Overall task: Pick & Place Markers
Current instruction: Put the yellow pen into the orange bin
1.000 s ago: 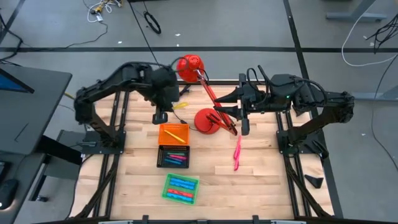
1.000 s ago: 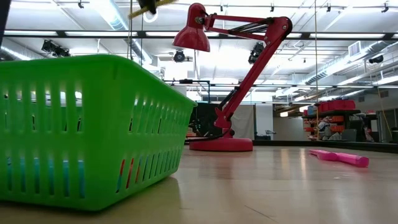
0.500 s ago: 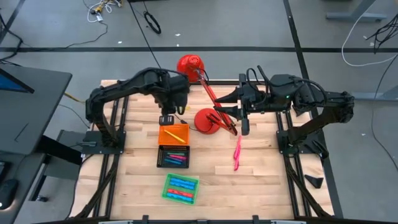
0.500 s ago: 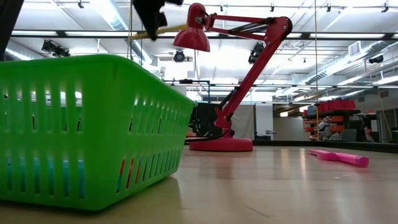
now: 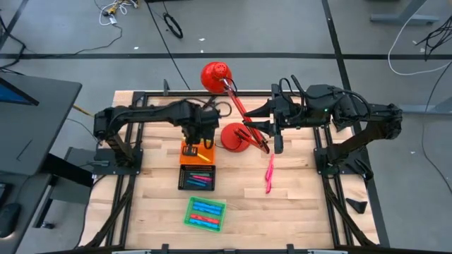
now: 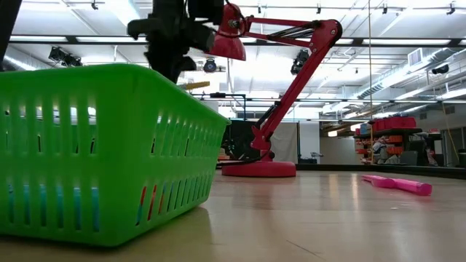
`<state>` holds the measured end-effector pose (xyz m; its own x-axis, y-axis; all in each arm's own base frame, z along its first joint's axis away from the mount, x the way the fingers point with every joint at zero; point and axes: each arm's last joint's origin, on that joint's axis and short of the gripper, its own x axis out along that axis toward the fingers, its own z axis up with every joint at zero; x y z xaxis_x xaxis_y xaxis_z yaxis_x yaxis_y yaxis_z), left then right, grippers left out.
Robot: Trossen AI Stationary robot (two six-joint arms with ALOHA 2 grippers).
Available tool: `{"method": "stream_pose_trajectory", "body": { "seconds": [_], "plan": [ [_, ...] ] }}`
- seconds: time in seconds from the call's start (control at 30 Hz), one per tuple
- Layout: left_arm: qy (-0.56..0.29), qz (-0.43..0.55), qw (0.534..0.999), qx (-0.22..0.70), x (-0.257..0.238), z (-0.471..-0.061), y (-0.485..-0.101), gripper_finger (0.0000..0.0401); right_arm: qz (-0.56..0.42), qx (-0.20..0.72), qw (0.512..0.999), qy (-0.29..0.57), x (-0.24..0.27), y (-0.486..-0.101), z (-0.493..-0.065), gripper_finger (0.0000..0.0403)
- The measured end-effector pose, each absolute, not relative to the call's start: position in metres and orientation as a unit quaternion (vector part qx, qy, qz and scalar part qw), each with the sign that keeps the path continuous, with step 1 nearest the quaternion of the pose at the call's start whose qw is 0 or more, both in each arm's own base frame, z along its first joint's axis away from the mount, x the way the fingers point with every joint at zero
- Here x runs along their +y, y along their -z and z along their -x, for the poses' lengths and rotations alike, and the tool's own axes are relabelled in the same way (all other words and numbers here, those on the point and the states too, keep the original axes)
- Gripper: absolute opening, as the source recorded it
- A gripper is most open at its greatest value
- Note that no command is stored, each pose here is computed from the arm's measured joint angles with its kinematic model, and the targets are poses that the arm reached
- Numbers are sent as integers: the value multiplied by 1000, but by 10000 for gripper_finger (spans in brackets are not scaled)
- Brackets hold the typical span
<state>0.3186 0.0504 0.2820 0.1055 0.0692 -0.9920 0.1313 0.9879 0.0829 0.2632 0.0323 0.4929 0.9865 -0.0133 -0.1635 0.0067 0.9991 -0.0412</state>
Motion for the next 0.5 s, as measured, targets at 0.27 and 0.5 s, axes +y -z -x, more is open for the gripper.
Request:
{"method": "stream_pose_trajectory", "body": {
  "seconds": [0.27, 0.5],
  "plan": [
    [31, -82, 737, 670, 47, -317, -239, 36, 27, 82, 996, 4, 32, -493, -263, 117],
    [45, -70, 731, 677, 42, -309, -205, 36, 30, 85, 996, 4, 32, -492, -263, 117]
  ]
}}
